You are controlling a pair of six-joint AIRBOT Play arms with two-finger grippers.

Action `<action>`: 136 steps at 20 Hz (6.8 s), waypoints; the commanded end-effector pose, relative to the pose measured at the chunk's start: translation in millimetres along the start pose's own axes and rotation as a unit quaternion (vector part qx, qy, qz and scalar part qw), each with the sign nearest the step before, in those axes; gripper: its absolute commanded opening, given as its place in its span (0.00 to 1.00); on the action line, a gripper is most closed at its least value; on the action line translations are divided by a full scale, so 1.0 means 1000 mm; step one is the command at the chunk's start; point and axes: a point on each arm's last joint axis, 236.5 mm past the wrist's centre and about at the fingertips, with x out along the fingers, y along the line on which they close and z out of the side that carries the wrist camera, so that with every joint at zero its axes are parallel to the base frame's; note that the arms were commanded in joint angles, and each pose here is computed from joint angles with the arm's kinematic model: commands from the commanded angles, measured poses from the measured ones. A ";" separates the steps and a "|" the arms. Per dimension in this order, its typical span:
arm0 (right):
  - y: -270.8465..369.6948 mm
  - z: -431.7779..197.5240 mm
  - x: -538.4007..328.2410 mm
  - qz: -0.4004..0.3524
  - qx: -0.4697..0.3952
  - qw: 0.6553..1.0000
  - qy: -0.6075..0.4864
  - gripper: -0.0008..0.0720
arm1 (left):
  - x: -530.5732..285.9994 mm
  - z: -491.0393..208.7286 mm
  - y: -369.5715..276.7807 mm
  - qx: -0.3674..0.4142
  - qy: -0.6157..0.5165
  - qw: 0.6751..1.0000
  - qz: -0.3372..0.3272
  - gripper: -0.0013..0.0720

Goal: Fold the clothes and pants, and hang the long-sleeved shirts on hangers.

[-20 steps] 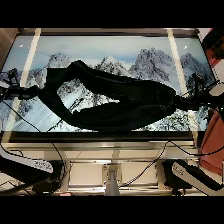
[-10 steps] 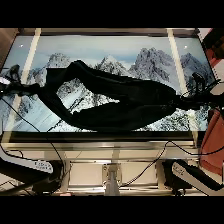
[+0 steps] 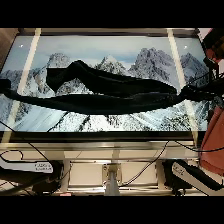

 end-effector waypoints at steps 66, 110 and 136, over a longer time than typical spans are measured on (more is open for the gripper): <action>-0.044 -0.067 0.196 0.248 0.170 0.948 0.108 0.69 | 0.092 -0.018 -0.088 0.074 -0.003 0.994 -0.076 0.80; -0.018 -0.037 0.186 0.279 0.120 0.951 0.052 0.07 | -0.221 0.152 -0.067 -0.162 -0.615 0.763 -0.116 0.06; -0.012 -0.040 0.177 0.288 0.106 0.950 0.057 0.07 | 0.068 0.142 -0.083 -0.262 -0.307 0.901 -0.156 0.06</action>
